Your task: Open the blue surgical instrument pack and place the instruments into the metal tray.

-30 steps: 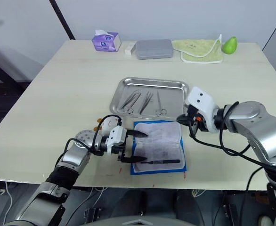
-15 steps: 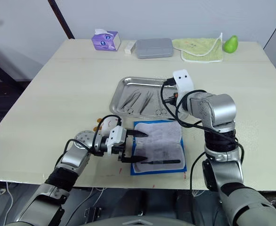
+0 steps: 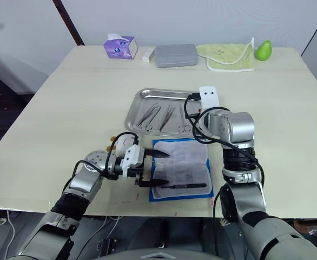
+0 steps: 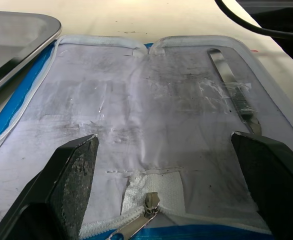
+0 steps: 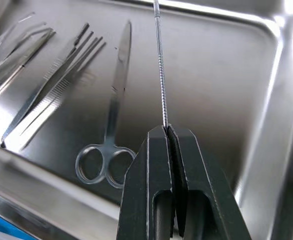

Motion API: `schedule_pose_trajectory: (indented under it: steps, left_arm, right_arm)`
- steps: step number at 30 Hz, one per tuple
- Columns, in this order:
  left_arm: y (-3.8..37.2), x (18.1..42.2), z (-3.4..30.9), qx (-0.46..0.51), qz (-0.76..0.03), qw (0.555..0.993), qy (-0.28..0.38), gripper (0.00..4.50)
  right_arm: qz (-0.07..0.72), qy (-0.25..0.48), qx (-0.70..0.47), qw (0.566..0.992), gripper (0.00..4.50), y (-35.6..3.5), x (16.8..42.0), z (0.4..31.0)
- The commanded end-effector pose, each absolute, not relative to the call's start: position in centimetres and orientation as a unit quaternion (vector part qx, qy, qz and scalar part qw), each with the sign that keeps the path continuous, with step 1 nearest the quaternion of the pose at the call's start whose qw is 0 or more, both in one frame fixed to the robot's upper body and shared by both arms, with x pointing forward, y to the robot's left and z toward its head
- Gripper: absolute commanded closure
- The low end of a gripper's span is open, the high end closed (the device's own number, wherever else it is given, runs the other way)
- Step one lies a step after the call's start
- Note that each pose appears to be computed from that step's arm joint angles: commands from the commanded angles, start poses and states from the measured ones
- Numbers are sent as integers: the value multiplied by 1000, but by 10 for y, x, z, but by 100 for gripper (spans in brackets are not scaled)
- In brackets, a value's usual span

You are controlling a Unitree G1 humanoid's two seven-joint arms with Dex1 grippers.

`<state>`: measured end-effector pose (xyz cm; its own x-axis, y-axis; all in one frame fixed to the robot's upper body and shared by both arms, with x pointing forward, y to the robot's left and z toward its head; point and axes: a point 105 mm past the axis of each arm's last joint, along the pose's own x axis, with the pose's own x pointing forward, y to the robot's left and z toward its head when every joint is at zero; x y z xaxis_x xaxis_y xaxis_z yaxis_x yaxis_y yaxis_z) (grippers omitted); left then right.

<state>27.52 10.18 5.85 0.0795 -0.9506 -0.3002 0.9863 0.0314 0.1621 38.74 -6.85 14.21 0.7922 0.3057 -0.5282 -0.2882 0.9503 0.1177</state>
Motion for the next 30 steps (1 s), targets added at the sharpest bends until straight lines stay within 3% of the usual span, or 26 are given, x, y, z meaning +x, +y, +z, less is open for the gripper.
schedule_pose_trajectory:
  steps: [1, 29, 30]
  left_arm:
    - [108, 268, 32, 158, -669, 717, 113, 0]
    - [108, 266, 31, 156, -669, 718, 114, 0]
    - [107, 266, 31, 156, -669, 718, 113, 0]
  right_arm:
    - [152, 259, 19, 954, 448, -67, 391, 151]
    - [153, 275, 17, 949, 448, -62, 395, 127]
    - [155, 275, 14, 949, 422, -62, 395, 126]
